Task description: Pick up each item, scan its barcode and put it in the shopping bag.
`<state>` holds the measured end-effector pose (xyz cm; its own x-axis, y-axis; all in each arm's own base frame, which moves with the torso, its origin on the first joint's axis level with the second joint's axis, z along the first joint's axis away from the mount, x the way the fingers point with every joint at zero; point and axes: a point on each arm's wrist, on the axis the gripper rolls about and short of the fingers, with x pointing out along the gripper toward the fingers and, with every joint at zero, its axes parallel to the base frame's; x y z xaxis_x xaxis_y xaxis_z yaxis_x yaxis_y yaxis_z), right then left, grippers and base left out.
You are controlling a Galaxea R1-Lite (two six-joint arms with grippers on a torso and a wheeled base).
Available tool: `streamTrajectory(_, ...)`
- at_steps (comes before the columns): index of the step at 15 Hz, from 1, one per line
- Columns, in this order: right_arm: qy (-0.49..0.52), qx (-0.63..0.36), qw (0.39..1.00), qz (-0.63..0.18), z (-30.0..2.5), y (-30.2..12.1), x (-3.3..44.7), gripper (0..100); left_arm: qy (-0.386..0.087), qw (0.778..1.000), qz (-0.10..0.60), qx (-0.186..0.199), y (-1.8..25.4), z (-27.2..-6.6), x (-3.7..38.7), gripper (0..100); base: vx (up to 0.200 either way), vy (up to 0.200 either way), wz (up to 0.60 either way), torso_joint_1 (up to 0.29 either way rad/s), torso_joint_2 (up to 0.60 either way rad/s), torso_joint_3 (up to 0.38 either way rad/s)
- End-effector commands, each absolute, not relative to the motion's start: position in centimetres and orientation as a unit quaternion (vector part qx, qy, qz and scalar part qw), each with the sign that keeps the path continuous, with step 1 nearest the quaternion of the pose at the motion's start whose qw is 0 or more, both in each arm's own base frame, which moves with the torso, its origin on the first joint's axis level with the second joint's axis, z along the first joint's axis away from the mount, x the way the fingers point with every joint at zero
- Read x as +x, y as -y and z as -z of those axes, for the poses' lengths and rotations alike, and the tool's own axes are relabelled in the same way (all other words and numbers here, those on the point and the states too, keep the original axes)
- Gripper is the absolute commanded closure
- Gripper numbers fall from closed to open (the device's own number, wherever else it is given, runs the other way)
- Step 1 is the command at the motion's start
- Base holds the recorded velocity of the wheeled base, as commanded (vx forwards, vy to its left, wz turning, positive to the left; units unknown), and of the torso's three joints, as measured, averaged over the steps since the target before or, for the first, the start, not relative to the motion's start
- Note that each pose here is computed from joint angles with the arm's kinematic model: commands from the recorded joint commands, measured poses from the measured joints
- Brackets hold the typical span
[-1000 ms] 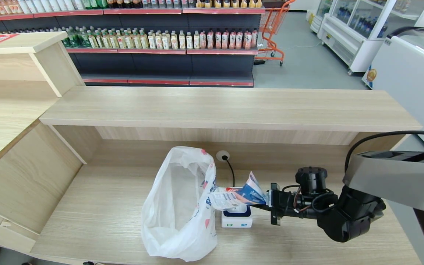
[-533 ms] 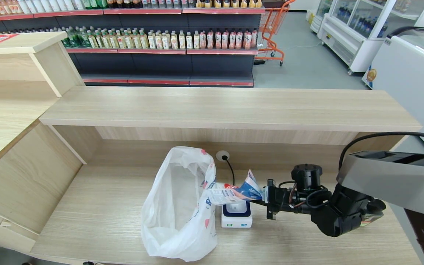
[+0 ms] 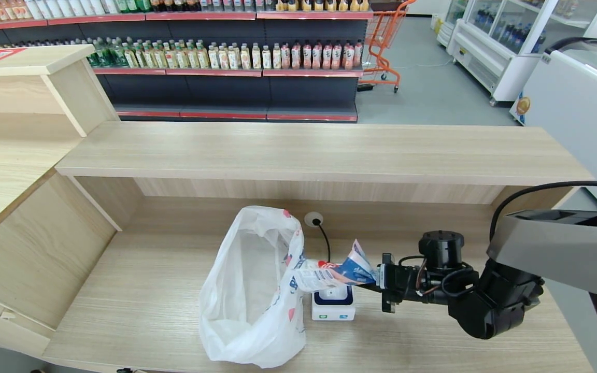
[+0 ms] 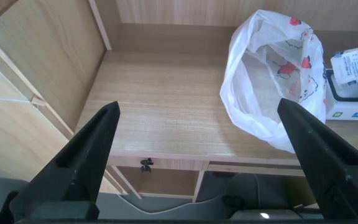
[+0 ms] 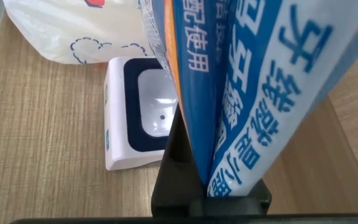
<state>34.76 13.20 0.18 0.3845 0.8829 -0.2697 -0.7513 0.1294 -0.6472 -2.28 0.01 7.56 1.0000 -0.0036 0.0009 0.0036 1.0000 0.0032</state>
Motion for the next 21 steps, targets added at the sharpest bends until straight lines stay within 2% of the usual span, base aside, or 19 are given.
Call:
streamTrajectory(1, 0.092, -0.369, 0.747, -0.545, -0.5, -13.0, 34.6, 100, 0.001, 1.000, 0.002, 0.002, 0.0, -7.6, -2.3, 0, 0.000, 0.000, 0.00, 0.000, 0.00, 0.000)
streamTrajectory(5, 0.100, -0.371, 0.751, -0.537, -1.4, -12.7, 34.7, 100, 0.001, 1.000, 0.002, 0.002, 0.0, -7.6, -2.3, 0, 0.000, 0.000, 0.00, 0.000, 0.00, 0.000)
streamTrajectory(9, 0.095, -0.307, 0.807, -0.495, -7.7, -6.9, 31.5, 100, 0.001, 1.000, 0.002, 0.002, 0.0, -7.6, -2.3, 0, 0.000, 0.000, 0.00, 0.000, 0.00, 0.000)
streamTrajectory(12, 0.077, -0.213, 0.856, -0.465, -12.7, -5.3, 28.5, 100, 0.001, 1.000, 0.002, 0.002, 0.0, -7.6, -2.3, 0, 0.000, 0.000, 0.00, 0.000, 0.00, 0.000)
streamTrajectory(13, 0.068, -0.166, 0.878, -0.443, -14.6, -5.5, 28.1, 100, 0.001, 1.000, 0.002, 0.002, 0.0, -7.6, -2.3, 0, 0.000, 0.000, 0.00, 0.000, 0.00, 0.000)
streamTrajectory(14, 0.039, -0.095, 0.900, -0.424, -17.3, -7.8, 27.5, 100, 0.001, 1.000, 0.002, 0.002, 0.0, -7.6, -2.3, 0, 0.000, 0.000, 0.00, 0.000, 0.00, 0.000)
streamTrajectory(15, 0.023, -0.081, 0.905, -0.417, -18.1, -8.2, 27.4, 100, 0.001, 1.000, 0.002, 0.002, 0.0, -7.6, -2.3, 0, 0.000, 0.000, 0.00, 0.000, 0.00, 0.000)
streamTrajectory(17, -0.091, 0.002, 0.917, -0.388, -20.7, -10.6, 25.8, 100, 0.001, 1.000, 0.002, 0.002, 0.0, -7.6, -2.3, 0, 0.000, 0.000, 0.00, 0.000, 0.00, 0.000)
streamTrajectory(18, -0.160, 0.076, 0.910, -0.375, -22.0, -11.8, 24.4, 100, 0.001, 1.000, 0.002, 0.002, 0.0, -7.6, -2.3, 0, 0.000, 0.000, 0.00, 0.000, 0.00, 0.000)
streamTrajectory(21, -0.230, 0.121, 0.893, -0.367, -22.0, -12.7, 23.9, 100, 0.001, 1.000, 0.002, 0.002, 0.0, -7.6, -2.3, 0, 0.000, 0.000, 0.00, 0.000, 0.00, 0.000)
